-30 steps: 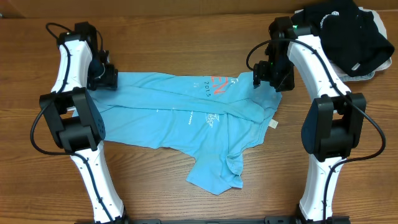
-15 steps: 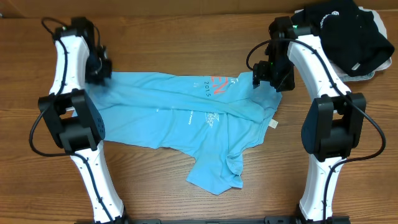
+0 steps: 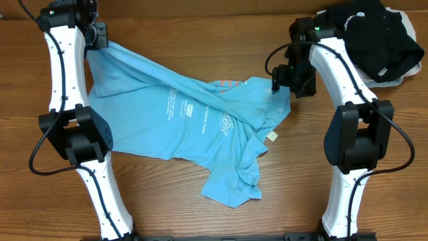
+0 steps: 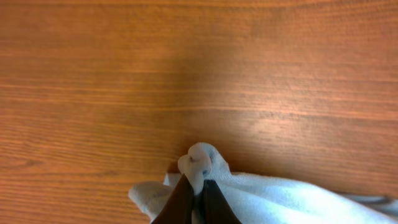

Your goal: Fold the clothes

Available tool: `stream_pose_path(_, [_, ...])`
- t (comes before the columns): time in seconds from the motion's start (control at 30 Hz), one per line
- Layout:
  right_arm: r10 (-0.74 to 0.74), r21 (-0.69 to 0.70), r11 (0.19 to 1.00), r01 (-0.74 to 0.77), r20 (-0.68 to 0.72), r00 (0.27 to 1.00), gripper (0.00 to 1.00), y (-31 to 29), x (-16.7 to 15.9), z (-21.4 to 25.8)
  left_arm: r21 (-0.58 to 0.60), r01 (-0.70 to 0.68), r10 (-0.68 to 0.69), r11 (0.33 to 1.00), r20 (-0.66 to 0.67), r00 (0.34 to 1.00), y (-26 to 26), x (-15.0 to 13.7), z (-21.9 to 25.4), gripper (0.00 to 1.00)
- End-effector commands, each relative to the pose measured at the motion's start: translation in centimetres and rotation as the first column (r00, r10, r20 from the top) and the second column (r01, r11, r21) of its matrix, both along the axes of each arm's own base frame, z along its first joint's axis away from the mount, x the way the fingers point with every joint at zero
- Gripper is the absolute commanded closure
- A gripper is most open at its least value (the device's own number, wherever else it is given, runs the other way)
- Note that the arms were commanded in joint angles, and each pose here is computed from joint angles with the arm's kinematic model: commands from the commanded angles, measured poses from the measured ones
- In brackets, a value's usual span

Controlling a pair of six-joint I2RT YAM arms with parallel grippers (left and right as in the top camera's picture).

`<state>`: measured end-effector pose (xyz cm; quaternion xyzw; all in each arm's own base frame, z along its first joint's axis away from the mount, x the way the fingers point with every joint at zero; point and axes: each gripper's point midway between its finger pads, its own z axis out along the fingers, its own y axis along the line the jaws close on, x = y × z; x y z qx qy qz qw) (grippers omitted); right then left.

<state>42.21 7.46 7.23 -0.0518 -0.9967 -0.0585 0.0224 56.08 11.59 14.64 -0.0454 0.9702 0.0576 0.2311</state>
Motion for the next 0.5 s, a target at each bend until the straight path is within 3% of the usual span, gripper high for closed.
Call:
stream_pose_path(0.0, [-0.002,0.077,0.997,-0.001,0.038,0.999,0.25,1.1,0.1,2.4,-0.015,0.021,-0.021,1.000,0.020,1.000,-1.0,-0.2,1.6,0.96])
stream_pose_path(0.23, [0.016,0.119,0.993,-0.008,-0.069,0.998,0.30,2.5,-2.6,1.9,-0.023,0.024,-0.025,0.999,-0.019,1.000,-1.4,-1.0,1.1,0.96])
stream_pose_path(0.47, [0.032,0.281,0.960,0.004,-0.125,0.992,0.33,5.8,-4.0,0.6,-0.026,0.023,-0.024,0.999,-0.034,0.999,-1.4,-1.3,0.9,0.96])
